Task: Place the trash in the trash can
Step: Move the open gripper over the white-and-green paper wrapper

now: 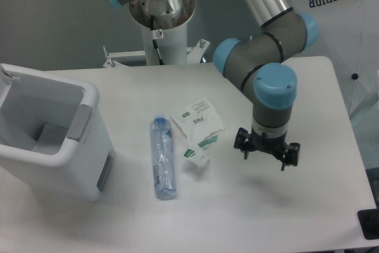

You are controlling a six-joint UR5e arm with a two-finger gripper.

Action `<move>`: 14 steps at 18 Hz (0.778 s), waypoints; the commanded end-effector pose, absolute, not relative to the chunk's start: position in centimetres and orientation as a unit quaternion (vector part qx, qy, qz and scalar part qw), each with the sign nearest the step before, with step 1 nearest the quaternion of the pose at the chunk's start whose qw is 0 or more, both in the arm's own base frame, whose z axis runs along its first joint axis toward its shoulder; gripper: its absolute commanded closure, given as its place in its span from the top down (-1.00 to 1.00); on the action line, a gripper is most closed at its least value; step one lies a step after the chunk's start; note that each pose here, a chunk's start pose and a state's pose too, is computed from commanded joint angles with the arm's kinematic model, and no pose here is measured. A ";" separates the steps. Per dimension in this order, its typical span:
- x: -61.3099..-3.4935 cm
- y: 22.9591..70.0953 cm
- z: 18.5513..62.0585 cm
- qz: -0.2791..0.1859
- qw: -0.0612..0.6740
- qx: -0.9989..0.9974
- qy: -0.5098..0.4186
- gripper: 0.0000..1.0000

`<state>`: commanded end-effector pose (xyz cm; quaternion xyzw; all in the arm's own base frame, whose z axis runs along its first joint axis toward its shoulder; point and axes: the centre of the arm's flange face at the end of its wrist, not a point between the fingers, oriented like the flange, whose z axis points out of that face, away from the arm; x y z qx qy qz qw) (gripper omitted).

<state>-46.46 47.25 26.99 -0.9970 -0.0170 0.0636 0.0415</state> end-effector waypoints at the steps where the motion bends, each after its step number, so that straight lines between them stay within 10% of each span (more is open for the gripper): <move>1: -45.1 47.7 27.3 0.063 0.043 -0.997 -0.018 1.00; 14: -36.6 51.2 25.6 0.038 0.032 -0.999 -0.011 1.00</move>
